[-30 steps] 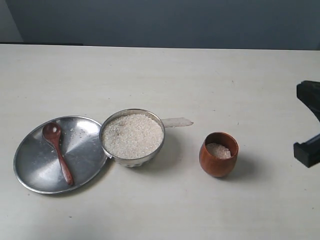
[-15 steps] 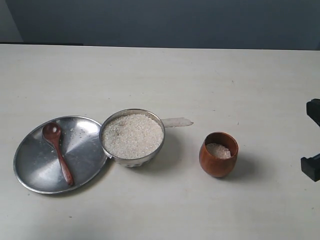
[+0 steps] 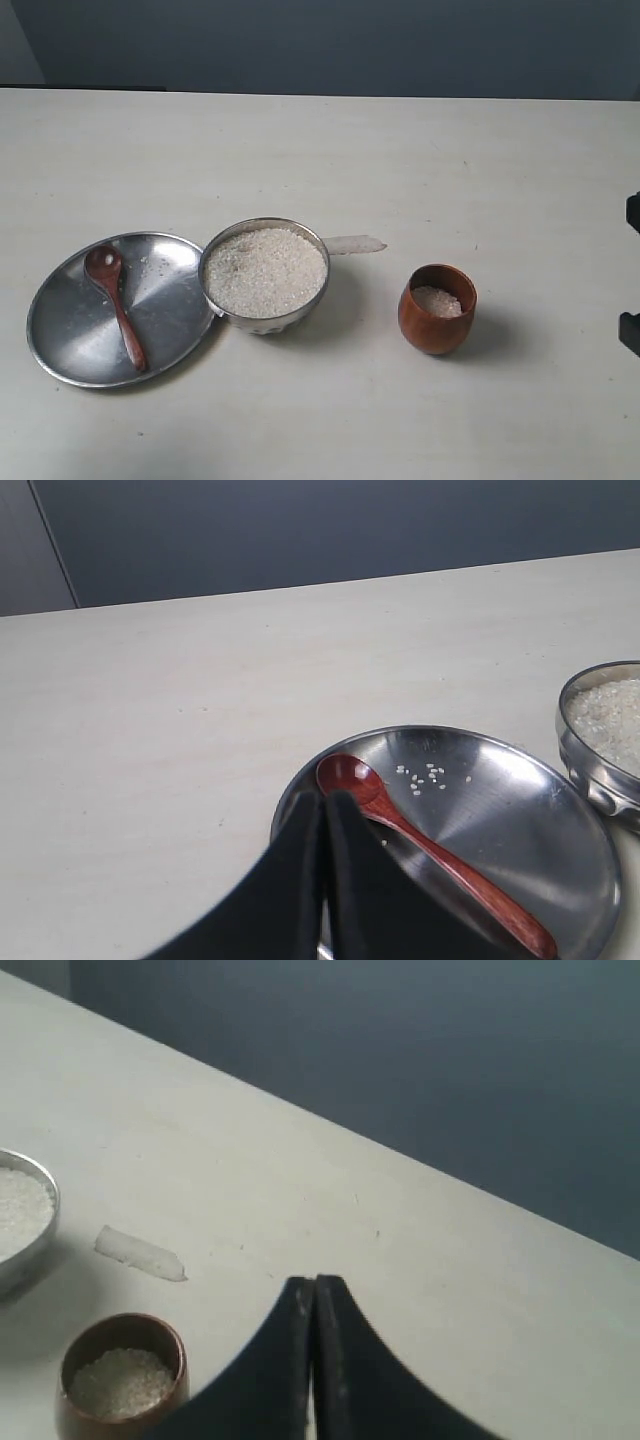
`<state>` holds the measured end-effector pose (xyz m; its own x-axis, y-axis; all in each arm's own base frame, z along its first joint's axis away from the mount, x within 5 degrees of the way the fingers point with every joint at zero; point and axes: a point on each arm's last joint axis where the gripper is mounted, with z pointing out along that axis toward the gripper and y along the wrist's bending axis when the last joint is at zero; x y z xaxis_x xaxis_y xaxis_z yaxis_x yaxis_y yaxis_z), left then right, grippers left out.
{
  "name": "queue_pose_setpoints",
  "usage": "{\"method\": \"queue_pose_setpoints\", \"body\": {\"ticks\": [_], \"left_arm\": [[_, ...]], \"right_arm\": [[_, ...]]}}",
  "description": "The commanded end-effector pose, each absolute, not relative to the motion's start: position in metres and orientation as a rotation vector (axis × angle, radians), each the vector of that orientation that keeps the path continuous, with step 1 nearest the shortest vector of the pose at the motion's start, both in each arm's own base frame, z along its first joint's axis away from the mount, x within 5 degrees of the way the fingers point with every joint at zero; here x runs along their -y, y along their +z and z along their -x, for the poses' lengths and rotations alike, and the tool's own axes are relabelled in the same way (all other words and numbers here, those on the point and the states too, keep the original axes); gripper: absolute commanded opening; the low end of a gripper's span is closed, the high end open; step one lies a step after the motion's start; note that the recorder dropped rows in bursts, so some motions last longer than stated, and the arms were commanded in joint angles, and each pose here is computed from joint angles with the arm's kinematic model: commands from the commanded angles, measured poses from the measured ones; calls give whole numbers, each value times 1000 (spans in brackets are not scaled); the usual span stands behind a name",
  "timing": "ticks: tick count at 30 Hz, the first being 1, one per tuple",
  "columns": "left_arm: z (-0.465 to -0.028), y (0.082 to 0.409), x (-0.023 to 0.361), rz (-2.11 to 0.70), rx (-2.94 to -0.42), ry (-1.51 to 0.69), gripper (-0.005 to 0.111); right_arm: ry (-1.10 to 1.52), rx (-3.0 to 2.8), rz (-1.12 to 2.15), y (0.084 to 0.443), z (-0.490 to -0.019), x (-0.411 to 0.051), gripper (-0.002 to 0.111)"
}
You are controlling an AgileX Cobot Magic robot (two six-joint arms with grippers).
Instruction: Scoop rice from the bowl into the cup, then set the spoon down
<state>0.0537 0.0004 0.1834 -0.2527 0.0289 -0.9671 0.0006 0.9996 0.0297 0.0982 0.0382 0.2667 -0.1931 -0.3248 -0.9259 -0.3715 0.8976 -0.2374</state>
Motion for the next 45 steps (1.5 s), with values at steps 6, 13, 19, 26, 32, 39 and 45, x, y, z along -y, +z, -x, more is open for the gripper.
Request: {"method": "queue_pose_setpoints", "body": {"ticks": [6,13,19,26,32,39,45], "left_arm": [[-54,183,0,-13,-1818,19,0],[-54,183,0,-13,-1818,19,0],[-54,183,0,-13,-1818,19,0],[-54,183,0,-13,-1818,19,0],[-54,183,0,-13,-1818,19,0],[-54,183,0,-13,-1818,19,0],[-54,183,0,-13,-1818,19,0]], "right_arm": [[189,-1695,329,280,-73,-20,0],[236,-1695,84,279,-58,-4,0],[250,-1657,-68,276,-43,6,0],[263,-1665,-97,274,-40,7,0],[271,-1676,-106,273,-40,7,0],[260,-1755,-82,240,-49,3,0],[247,-1730,10,233,-51,-2,0]]}}
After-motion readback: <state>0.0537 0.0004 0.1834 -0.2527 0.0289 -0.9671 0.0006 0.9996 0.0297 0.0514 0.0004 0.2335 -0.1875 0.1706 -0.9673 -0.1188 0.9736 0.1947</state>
